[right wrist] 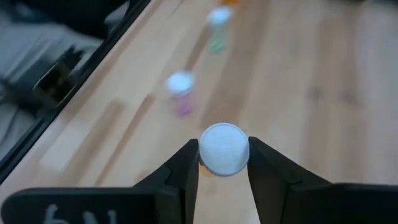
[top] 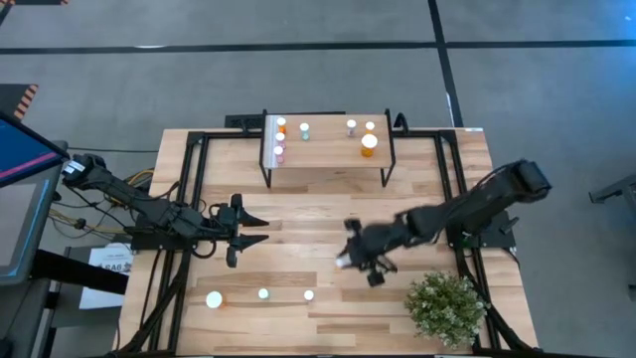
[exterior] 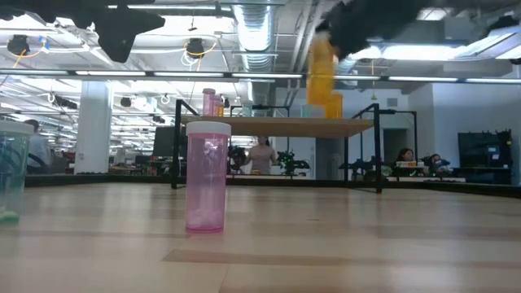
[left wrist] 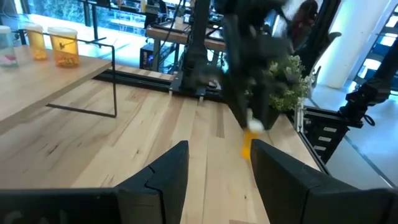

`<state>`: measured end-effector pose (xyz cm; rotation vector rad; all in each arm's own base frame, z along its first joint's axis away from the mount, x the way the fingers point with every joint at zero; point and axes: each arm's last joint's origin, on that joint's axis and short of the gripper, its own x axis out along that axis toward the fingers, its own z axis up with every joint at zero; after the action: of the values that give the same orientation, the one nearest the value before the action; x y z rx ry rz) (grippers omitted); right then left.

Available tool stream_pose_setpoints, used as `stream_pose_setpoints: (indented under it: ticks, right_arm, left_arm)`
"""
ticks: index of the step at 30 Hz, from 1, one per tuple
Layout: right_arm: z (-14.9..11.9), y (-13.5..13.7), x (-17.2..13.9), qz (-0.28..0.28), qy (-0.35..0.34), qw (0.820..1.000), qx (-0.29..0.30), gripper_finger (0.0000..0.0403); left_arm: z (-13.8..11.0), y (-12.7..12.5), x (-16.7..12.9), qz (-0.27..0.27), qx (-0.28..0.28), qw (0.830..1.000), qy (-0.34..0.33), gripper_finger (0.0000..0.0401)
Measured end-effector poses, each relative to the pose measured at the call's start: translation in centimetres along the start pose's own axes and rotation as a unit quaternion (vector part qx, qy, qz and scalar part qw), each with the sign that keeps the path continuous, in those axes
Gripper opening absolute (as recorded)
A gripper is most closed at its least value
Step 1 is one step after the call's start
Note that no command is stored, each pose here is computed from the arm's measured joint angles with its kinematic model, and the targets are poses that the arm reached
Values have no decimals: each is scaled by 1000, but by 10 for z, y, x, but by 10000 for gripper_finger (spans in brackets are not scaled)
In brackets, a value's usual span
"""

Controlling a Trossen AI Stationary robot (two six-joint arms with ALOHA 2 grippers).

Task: Pick and place medicine bottles onto shelf by color
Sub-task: Put the small orange pill bottle on the shelf

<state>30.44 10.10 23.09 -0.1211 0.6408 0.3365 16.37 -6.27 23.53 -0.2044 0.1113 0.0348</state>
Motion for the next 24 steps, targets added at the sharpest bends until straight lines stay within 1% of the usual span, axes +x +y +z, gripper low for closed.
stream_pose_setpoints:
  ticks: [5,8,13,15,20,22,24]
  right_arm:
    - [18,-41,-48,-64,-67,996,6,137]
    - [22,-69,-75,-114,-90,989,10,138]
    - [37,-116,-111,-190,-82,978,29,138]
    - [45,-133,-121,-216,-77,973,32,139]
    - [55,-178,-143,-274,-67,958,54,140]
    - [54,-196,-148,-288,-67,953,66,138]
    - [51,-212,-150,-289,-65,952,79,138]
  left_arm:
    - [0,0,0,0,0,1000,-1,160]
    - [0,0,0,0,-1,1000,-2,160]
    - [0,0,0,0,-1,1000,-2,160]
    - [0,0,0,0,-1,1000,-2,160]
    - [0,0,0,0,0,1000,-2,160]
    - [0,0,0,0,0,1000,-1,160]
    - [0,0,0,0,0,1000,-1,160]
